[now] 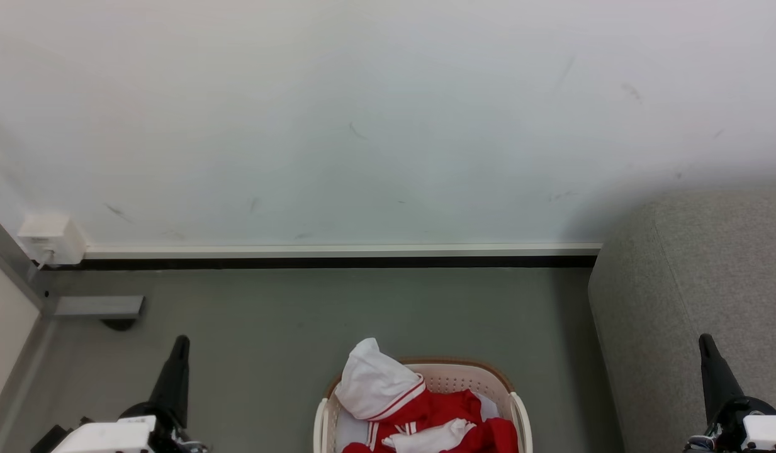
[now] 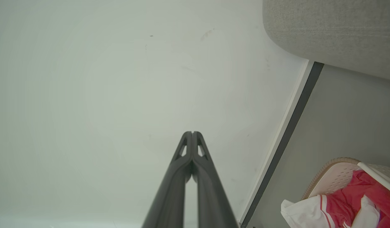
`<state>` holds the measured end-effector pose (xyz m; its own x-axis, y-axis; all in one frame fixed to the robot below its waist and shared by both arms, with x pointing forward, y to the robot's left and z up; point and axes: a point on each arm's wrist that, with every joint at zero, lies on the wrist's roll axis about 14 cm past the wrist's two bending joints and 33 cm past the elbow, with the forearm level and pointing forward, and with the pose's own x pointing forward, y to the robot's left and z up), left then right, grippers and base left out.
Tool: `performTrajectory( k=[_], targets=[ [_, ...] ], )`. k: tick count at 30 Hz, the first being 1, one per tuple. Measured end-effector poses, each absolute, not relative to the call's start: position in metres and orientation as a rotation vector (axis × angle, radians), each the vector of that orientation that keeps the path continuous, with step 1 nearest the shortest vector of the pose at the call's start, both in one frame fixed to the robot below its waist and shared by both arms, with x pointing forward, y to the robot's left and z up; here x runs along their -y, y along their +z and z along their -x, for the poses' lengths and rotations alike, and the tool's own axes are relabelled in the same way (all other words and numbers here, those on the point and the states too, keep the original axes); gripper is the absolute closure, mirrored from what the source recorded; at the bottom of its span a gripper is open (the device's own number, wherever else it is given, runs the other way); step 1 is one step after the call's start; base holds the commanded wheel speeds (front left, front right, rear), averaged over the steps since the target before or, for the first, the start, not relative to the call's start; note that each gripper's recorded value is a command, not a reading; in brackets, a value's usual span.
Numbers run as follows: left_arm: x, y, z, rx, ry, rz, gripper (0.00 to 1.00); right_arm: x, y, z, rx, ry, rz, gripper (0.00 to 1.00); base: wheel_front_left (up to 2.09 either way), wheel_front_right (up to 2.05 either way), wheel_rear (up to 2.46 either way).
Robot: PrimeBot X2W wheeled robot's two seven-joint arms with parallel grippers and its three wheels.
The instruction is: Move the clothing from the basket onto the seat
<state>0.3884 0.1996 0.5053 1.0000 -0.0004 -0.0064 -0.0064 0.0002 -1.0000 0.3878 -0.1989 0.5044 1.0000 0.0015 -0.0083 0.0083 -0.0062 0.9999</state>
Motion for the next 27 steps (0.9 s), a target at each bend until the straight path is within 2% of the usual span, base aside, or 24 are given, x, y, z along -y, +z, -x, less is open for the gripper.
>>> performTrajectory(
  k=[13, 14, 18, 27],
  targets=[
    [-0.200, 0.505, -0.388, -0.005, 0.005, 1.571, 1.00, 0.199, 0.504, -0.388, -0.008, -0.005, -1.577, 1.00, 0.00, 0.00, 0.00],
    [-0.200, 0.504, -0.388, -0.008, 0.009, 1.572, 0.00, 0.199, 0.503, -0.387, -0.012, -0.009, -1.578, 0.00, 0.00, 0.00, 0.00],
    [-0.197, 0.483, -0.379, -0.055, 0.058, 1.582, 0.00, 0.194, 0.482, -0.378, -0.059, -0.055, -1.594, 0.00, 0.00, 0.00, 0.00],
    [-0.192, 0.481, -0.379, -0.058, 0.069, 1.548, 0.00, 0.192, 0.480, -0.378, -0.059, -0.070, -1.513, 0.00, 0.00, 0.00, 0.00]
  ],
)
